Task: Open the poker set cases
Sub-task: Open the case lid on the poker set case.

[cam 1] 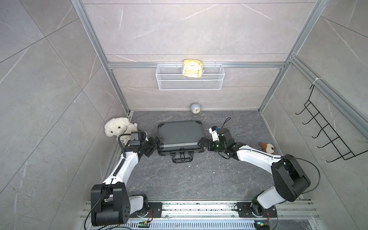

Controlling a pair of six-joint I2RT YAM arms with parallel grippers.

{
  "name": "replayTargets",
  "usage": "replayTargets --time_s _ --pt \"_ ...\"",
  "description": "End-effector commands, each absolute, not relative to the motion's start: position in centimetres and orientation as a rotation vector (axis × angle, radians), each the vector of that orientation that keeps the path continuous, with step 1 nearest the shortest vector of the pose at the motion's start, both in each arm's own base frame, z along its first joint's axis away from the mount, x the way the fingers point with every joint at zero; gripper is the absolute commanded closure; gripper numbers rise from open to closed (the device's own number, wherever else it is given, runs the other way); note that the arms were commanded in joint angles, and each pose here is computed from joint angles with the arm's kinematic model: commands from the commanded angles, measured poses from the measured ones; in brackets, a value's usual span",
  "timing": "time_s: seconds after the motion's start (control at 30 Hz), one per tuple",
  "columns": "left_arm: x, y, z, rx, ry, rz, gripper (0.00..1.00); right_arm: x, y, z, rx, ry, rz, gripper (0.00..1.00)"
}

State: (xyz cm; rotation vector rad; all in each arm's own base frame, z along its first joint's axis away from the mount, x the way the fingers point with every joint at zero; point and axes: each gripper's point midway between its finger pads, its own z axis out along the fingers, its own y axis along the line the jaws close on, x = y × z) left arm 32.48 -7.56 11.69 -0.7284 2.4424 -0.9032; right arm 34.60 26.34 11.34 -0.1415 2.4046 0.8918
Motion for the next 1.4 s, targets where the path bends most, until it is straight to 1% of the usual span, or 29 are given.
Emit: replayTargets --time_s 0.0,0.17,0.3,0.4,0.53,0.67,0.77,0.87,1.07,1.23,1.37 --pt "33.3 -8.9 12.7 -0.683 2.382 -1.042 0.01 34.3 27.2 10.8 -0.125 2.413 0.962 0.02" --pt "33.6 -9.2 13.6 -0.666 2.350 -1.077 0.00 34.6 28.1 10.8 -0.109 2.392 1.035 0.02" --pt "34.1 -9.1 15.3 -0.650 2.314 -1.082 0.01 35.2 29.5 12.2 -0.088 2.341 1.150 0.02" --pt "34.6 -9.0 16.1 -0.647 2.297 -1.076 0.01 35.7 30.0 13.3 -0.085 2.312 1.182 0.02" --pt "35.7 -9.0 18.1 -0.634 2.248 -1.091 0.01 36.5 30.0 16.3 -0.089 2.256 1.172 0.01" --pt "37.9 -8.8 22.3 -0.585 2.164 -1.084 0.01 38.1 30.2 20.2 -0.127 2.207 1.107 0.00" --pt "40.3 -8.5 25.0 -0.539 2.138 -1.049 0.01 40.3 30.6 21.8 -0.141 2.202 1.063 0.00" --pt "43.2 -8.5 25.9 -0.506 2.152 -1.036 0.01 43.2 31.3 22.8 -0.134 2.187 1.051 0.00" --pt "49.1 -8.4 25.1 -0.474 2.172 -1.048 0.02 48.8 32.8 23.2 -0.129 2.173 1.030 0.00" --pt "51.9 -7.9 24.5 -0.462 2.160 -1.041 0.02 52.3 32.8 22.8 -0.102 2.168 1.036 0.00" --pt "53.8 -6.5 25.3 -0.477 2.118 -1.048 0.02 54.5 32.6 23.5 -0.097 2.153 1.037 0.00"
